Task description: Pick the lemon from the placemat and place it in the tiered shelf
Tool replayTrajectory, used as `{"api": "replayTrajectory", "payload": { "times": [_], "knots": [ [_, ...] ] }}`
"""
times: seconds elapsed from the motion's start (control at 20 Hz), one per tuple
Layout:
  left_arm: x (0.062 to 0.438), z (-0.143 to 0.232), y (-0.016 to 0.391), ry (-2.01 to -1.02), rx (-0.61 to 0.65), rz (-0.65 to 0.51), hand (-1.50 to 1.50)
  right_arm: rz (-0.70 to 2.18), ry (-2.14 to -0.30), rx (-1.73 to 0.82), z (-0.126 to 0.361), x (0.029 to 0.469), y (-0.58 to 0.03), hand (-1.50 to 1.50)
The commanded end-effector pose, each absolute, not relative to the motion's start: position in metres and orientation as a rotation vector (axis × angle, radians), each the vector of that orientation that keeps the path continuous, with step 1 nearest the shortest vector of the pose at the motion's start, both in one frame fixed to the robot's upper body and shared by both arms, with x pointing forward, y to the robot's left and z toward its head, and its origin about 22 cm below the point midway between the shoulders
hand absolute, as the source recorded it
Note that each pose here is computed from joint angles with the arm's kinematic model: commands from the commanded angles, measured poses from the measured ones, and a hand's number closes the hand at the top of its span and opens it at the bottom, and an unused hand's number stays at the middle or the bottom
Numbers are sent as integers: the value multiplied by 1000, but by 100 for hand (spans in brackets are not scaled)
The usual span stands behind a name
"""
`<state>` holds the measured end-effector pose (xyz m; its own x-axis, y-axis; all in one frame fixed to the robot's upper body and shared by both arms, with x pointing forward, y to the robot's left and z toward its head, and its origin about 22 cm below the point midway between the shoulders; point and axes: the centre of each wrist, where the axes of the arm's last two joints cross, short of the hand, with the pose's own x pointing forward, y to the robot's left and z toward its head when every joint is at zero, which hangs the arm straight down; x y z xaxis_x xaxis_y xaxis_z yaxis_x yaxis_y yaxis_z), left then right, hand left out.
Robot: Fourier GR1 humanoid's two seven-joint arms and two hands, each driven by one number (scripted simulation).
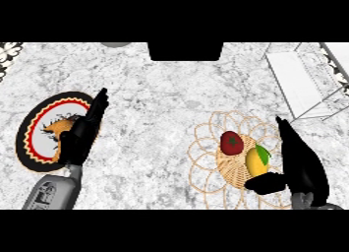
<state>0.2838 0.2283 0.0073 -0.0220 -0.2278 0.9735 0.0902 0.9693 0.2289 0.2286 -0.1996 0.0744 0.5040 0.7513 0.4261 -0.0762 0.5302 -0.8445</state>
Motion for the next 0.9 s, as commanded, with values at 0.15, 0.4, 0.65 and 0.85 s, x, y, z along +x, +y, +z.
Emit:
{"api": "replayTrajectory", "payload": {
  "times": [0.15, 0.4, 0.65, 0.85],
  "knots": [
    [280, 22, 237, -1585, 126, -263, 0, 586, -842, -895, 53, 225, -187, -150],
    [283, 26, 209, -1567, 103, -246, 0, 580, -829, -896, 39, 236, -208, -150],
    [285, 37, 226, -1562, 106, -264, 0, 580, -834, -883, 26, 230, -218, -150],
    [303, 26, 226, -1564, 112, -248, 0, 614, -831, -862, 16, 228, -211, -150]
  ]
}}
